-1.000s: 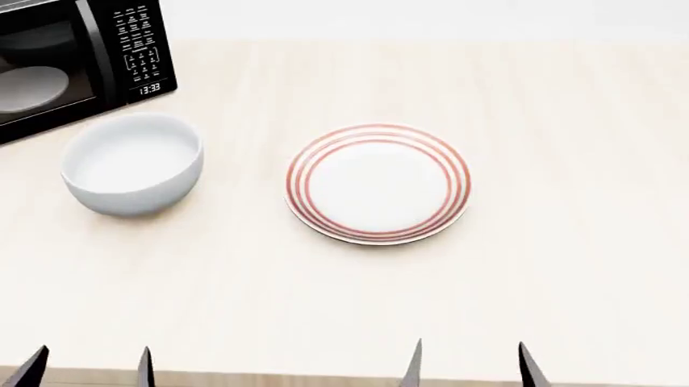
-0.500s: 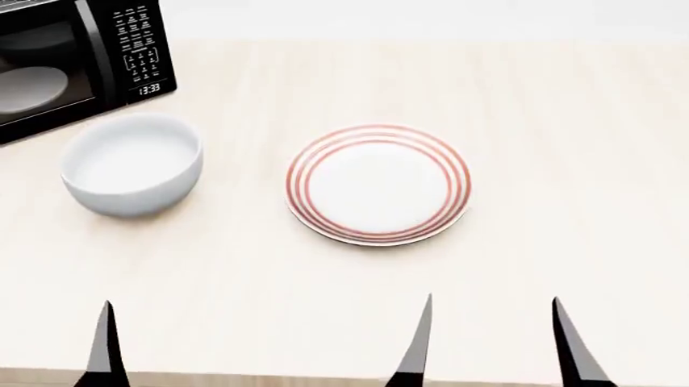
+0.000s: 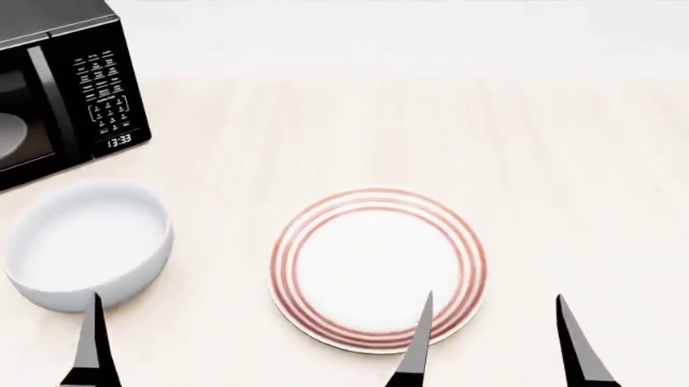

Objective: Pick up the white bowl and put it on the plate.

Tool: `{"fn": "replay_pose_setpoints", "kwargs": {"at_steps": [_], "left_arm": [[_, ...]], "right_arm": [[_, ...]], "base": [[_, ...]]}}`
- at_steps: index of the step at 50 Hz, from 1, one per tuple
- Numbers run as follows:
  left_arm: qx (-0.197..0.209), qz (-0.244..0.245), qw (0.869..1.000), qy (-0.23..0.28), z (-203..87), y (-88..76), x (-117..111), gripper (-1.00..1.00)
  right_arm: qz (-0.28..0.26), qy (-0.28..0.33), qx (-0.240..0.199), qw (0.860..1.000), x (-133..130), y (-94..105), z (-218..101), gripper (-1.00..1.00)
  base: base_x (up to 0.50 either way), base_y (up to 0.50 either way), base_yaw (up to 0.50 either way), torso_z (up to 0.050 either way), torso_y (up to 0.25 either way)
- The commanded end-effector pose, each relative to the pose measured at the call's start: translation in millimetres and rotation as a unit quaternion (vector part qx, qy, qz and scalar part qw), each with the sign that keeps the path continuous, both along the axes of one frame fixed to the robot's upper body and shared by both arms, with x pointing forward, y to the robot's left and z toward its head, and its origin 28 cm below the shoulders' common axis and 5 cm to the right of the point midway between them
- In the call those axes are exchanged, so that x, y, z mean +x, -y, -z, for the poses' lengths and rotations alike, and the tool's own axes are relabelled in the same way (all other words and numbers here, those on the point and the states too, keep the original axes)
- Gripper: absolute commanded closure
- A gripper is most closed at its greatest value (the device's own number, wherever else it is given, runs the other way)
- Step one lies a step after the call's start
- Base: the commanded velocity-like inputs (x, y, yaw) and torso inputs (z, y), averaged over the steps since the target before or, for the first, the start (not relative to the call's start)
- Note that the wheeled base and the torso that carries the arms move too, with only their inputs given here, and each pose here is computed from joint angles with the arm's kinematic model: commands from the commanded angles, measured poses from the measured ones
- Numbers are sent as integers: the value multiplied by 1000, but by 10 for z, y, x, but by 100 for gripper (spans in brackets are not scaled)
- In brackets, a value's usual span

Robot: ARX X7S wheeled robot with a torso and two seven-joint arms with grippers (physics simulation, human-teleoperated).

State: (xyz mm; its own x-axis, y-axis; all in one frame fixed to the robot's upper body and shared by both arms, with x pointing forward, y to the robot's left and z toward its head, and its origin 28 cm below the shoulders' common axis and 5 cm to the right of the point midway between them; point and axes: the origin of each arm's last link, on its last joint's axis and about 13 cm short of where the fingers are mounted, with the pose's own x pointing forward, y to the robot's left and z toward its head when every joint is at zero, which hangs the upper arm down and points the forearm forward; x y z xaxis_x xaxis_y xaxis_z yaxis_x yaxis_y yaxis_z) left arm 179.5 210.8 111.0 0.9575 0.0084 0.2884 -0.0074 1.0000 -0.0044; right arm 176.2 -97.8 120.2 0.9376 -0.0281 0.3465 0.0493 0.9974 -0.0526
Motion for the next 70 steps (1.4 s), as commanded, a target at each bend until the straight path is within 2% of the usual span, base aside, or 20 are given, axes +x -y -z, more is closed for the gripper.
{"fn": "replay_pose_setpoints", "kwargs": {"at_steps": [1,17,31,39,43,46,47,51,59,61,65,66,70], "left_arm": [[7,-6,1000,3,12,4,1,-100],[15,-10,1000,3,36,11,-7,-100],[26,-37,999,-10,-14,-24,-28,-100],[45,-59,997,-20,-270,-149,-88,-100],[68,-60,995,-28,-406,-221,-107,-100],[71,-61,995,-27,-421,-228,-107,-100],[80,-65,994,-31,-580,-325,-81,-100],[96,-68,991,-68,-691,-423,-58,-100],[84,-101,982,-139,-901,-729,83,-100],[69,-96,975,-187,-883,-797,140,-100],[30,-105,970,-216,-830,-892,221,-100],[9,-105,964,-243,-771,-927,249,-100],[-22,-107,953,-284,-642,-1001,324,-100]], "right_arm": [[1,-1,1,1000,-4,-1,4,-100],[-8,-2,4,1000,-9,-5,30,-100],[-14,-10,-2,1000,-17,-20,46,-100],[-19,-19,-5,1000,-20,-45,96,-100],[-18,-18,-5,1000,-19,-41,83,-100],[-18,-18,-5,1000,-19,-40,82,-100],[-17,-14,-4,1000,-25,-41,65,-100],[-15,-13,-4,1000,-28,-36,48,-100],[-15,-11,-3,1000,-27,-40,40,-100],[-17,-11,-4,1000,-28,-45,40,-100],[-18,-10,-4,1000,-38,-47,23,-100],[-18,-8,-4,1000,-40,-44,18,-100],[-17,-10,-2,1000,-37,-38,31,-100]], "base": [[500,0,0,0,0],[487,0,0,0,0],[0,0,0,0,1],[0,0,0,0,0],[0,0,0,0,0],[0,0,0,0,0],[0,0,0,0,0],[0,0,0,0,0],[0,0,0,0,0],[0,0,0,0,0],[0,0,0,0,0],[0,0,0,0,0],[0,0,0,0,0]]}}
